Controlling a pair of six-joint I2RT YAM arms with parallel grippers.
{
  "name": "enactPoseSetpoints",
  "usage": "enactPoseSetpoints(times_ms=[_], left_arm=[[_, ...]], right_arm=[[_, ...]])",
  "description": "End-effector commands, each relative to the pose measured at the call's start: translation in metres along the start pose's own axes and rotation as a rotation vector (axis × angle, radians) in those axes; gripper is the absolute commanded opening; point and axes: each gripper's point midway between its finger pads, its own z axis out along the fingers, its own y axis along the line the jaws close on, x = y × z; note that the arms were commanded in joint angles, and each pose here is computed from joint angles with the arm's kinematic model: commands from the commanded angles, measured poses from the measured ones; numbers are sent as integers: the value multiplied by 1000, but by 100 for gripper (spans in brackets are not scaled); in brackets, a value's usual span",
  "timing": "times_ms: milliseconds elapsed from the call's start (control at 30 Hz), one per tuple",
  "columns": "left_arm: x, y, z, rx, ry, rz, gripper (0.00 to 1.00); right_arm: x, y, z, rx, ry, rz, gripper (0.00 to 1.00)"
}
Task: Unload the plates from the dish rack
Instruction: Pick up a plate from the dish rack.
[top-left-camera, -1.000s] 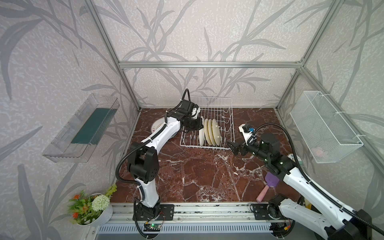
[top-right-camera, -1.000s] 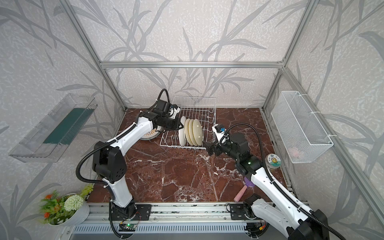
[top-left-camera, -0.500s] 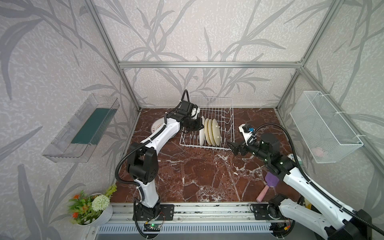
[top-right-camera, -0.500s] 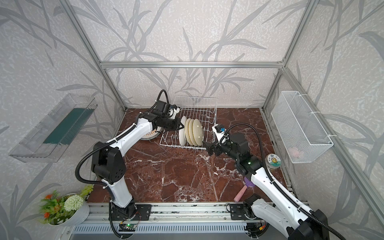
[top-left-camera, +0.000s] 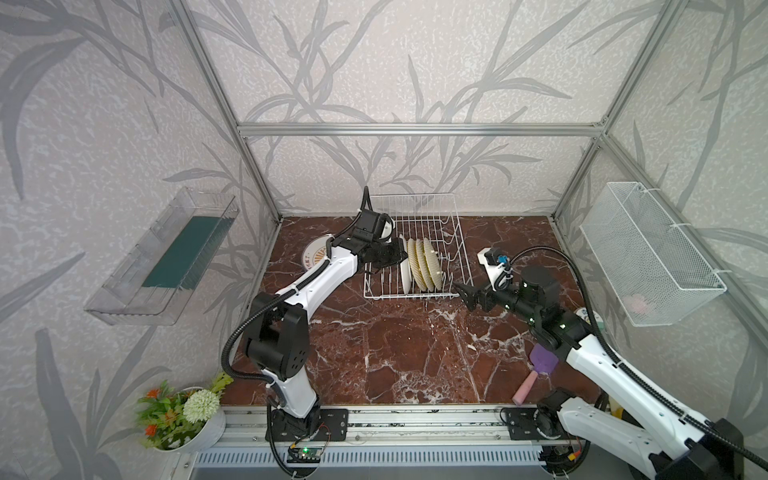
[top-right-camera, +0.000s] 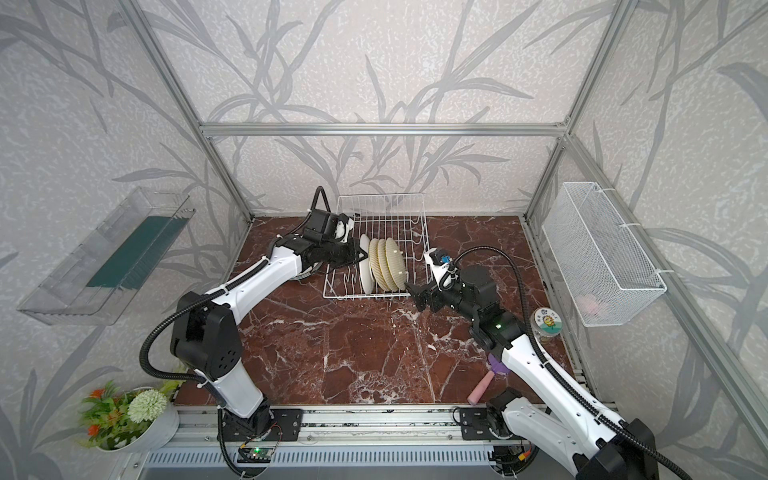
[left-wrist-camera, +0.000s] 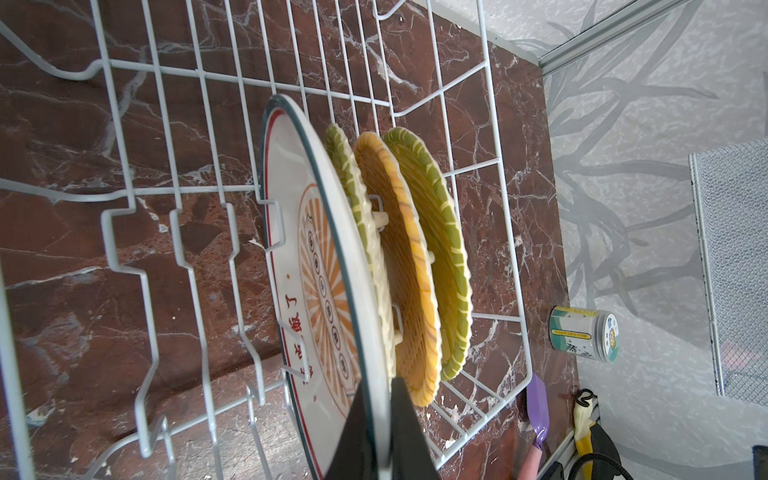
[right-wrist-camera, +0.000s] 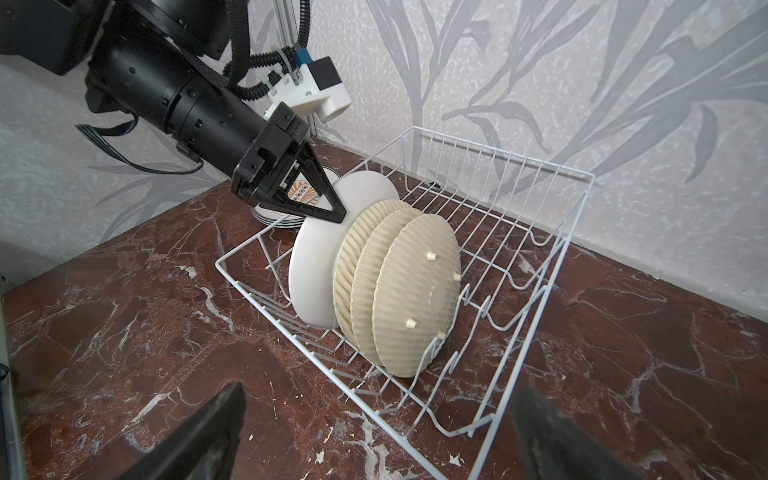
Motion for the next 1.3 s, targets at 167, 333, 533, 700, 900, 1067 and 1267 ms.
enactPoseSetpoints(times_ms=[167,333,533,700,900,1067,1267], left_arm=[[-20,-2,-16,-16,-100,-31,0],[-24,-10,-23,22,-130,-45,0],[-29,-16,-30,57,-160,-46,0],[-30,-14,-26,77,-149,-27,0],[-31,-17,-19,135,-114,-4,0],[-42,-24,-24,180,-142,-8,0],[-51,-28,-39,181,-179,-21,0]], right_arm=[[-1,3,-1,-10,-12,-7,99],[-2,3,0,-14,-13,-4,99],[-3,4,-1,-15,-16,-2,99],[-4,4,-2,-15,-20,-3,99],[-4,3,-3,-10,-22,-7,99],[-5,3,-3,-9,-24,-8,99],[-5,3,-2,-11,-24,-6,99]])
